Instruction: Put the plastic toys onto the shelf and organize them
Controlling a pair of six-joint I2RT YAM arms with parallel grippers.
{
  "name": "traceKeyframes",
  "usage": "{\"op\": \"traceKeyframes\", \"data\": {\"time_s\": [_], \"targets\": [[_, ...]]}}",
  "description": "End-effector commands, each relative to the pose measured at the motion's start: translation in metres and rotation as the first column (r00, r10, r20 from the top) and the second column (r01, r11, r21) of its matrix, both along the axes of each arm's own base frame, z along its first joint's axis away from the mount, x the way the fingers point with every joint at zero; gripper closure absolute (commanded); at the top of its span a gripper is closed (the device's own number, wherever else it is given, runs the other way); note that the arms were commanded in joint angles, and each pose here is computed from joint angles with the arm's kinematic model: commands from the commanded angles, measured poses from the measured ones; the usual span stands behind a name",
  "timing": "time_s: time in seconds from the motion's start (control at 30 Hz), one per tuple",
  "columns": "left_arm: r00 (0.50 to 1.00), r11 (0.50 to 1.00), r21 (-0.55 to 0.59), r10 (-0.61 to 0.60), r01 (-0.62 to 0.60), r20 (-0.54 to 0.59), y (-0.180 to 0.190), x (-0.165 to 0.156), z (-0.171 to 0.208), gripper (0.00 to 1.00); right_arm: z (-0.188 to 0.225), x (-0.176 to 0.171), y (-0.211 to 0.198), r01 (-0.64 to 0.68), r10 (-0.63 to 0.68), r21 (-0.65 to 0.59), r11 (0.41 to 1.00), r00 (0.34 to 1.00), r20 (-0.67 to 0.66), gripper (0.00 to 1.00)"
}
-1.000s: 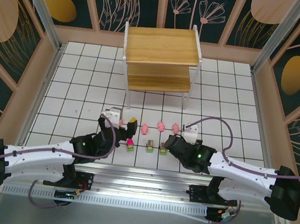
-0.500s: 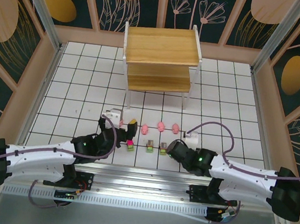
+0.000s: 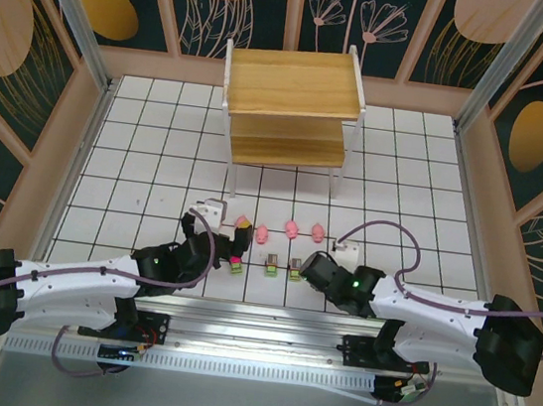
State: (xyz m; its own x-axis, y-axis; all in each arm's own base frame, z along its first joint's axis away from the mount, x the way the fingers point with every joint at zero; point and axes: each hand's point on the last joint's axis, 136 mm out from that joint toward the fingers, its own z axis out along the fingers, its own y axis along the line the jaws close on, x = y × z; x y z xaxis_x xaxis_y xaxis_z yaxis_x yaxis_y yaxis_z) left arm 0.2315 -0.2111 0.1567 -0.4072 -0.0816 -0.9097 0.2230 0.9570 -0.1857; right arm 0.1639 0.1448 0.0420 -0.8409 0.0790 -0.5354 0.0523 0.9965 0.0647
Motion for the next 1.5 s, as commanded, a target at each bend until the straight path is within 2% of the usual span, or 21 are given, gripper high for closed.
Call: {"op": "traceKeyframes", "data": {"time_s": [0.0, 0.33, 0.6, 0.83, 1.0, 1.47], "targets": [[1.000, 1.000, 0.009, -0.016, 0.016, 0.015, -0.003, -0.001, 0.001, 0.01, -0.012, -0.003, -0.006, 0.006, -0.006, 0.001, 1.000, 0.999, -0.031, 0.42], [1.000, 1.000, 0.003, -0.017, 0.017, 0.012, -0.003, -0.001, -0.004, 0.01, -0.023, -0.004, 0.002, -0.038, 0.036, -0.025, 0.999, 0.996, -0.077, 0.42], [1.000, 1.000, -0.002, -0.003, 0.003, 0.016, 0.005, -0.003, -0.008, 0.01, -0.022, -0.006, 0.009, -0.077, 0.077, 0.000, 0.997, 0.994, -0.080, 0.44], [1.000, 1.000, -0.004, -0.003, 0.003, 0.016, 0.004, -0.003, -0.009, 0.01, -0.020, 0.001, 0.005, -0.040, 0.040, -0.015, 0.999, 0.998, -0.058, 0.45], [1.000, 1.000, -0.002, -0.008, 0.008, 0.014, 0.001, -0.002, -0.008, 0.01, -0.023, 0.004, 0.002, -0.017, 0.015, -0.031, 0.999, 0.998, -0.065, 0.52], [1.000, 1.000, 0.002, -0.007, 0.006, 0.011, 0.002, -0.002, -0.012, 0.01, -0.019, 0.005, -0.004, 0.013, -0.014, -0.029, 1.000, 0.999, -0.045, 0.58]]}}
